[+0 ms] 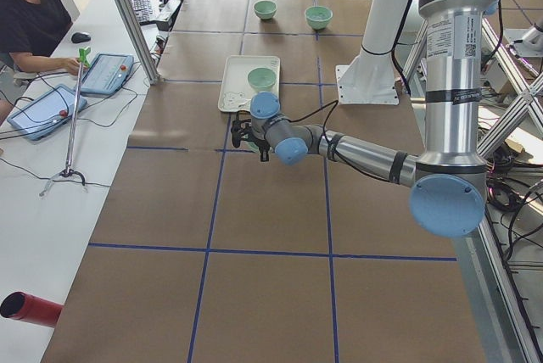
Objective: Stack green bowls together
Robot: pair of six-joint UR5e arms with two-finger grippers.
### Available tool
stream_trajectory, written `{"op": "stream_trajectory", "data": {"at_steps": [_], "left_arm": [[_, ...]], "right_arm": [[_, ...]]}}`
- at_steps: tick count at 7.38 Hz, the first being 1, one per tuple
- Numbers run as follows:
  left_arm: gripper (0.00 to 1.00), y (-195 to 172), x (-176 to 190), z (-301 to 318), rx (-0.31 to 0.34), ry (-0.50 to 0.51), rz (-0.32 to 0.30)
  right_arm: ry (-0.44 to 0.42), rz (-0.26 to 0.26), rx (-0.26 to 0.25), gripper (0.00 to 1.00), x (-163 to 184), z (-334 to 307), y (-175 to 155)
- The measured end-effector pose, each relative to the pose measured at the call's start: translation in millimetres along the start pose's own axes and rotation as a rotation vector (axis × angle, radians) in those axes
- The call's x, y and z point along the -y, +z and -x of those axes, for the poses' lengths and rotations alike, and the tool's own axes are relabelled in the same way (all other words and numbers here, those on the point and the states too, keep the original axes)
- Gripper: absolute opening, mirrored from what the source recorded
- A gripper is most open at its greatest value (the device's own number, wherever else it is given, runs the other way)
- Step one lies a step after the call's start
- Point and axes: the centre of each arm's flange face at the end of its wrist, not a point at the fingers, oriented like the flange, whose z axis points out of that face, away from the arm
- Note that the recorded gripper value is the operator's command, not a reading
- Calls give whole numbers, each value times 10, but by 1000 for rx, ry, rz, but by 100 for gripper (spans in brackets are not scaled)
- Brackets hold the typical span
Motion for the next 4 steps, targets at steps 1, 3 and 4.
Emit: {"op": "stream_trajectory", "data": {"at_steps": [1,3,4], "left_arm": [[0,-58,90,-157,-10,-21,-4],[0,-146,281,-577,-23,-63,-12],[0,-192,364,-781,-22,-79,-14]], "right_arm": [[-20,4,-5,100,-20,-48,195],[-64,12,-14,96,-75,-135,612],[-78,18,-12,70,-87,-122,729]]}}
